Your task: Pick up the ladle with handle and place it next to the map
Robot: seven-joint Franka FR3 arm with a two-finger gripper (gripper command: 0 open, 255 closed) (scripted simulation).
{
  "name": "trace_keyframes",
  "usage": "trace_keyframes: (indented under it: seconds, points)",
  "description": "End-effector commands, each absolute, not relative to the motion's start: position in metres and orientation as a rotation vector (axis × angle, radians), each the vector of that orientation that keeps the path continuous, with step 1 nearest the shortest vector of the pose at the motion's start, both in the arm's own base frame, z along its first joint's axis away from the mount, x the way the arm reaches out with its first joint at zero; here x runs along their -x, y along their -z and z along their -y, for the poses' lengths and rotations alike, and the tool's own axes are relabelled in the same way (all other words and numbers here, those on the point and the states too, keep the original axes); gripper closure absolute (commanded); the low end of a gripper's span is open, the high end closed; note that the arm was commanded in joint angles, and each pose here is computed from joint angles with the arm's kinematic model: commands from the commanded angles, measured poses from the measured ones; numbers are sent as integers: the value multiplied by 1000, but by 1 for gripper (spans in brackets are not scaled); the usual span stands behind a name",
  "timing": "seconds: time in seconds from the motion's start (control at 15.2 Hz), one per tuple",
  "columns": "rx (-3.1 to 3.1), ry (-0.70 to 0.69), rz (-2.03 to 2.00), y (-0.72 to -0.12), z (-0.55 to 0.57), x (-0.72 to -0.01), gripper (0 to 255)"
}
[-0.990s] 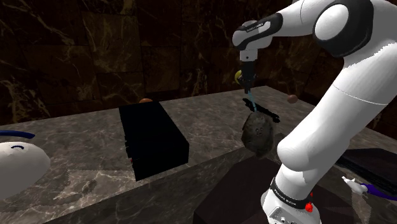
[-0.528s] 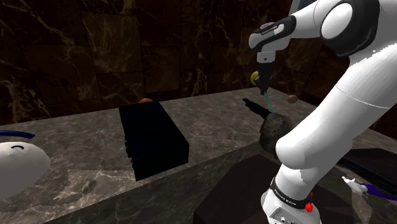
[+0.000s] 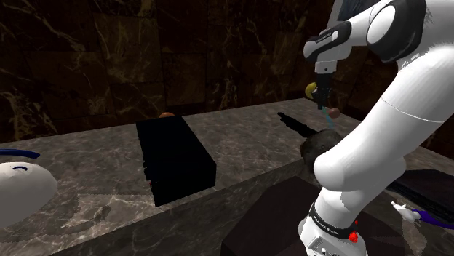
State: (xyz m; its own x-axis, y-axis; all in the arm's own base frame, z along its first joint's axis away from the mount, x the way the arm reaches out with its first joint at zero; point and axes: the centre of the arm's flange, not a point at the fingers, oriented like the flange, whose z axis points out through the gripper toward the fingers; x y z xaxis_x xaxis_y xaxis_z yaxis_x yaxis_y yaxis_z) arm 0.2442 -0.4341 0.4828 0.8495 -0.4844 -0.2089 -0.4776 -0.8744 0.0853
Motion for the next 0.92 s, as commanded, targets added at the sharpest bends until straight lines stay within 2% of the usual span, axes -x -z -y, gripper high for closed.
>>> trace_keyframes:
  seconds: [0.0,0.86]
  points:
    - [-2993,352,777,-483,453,-222,255]
    - [-2993,352,777,-484,566,-92,255]
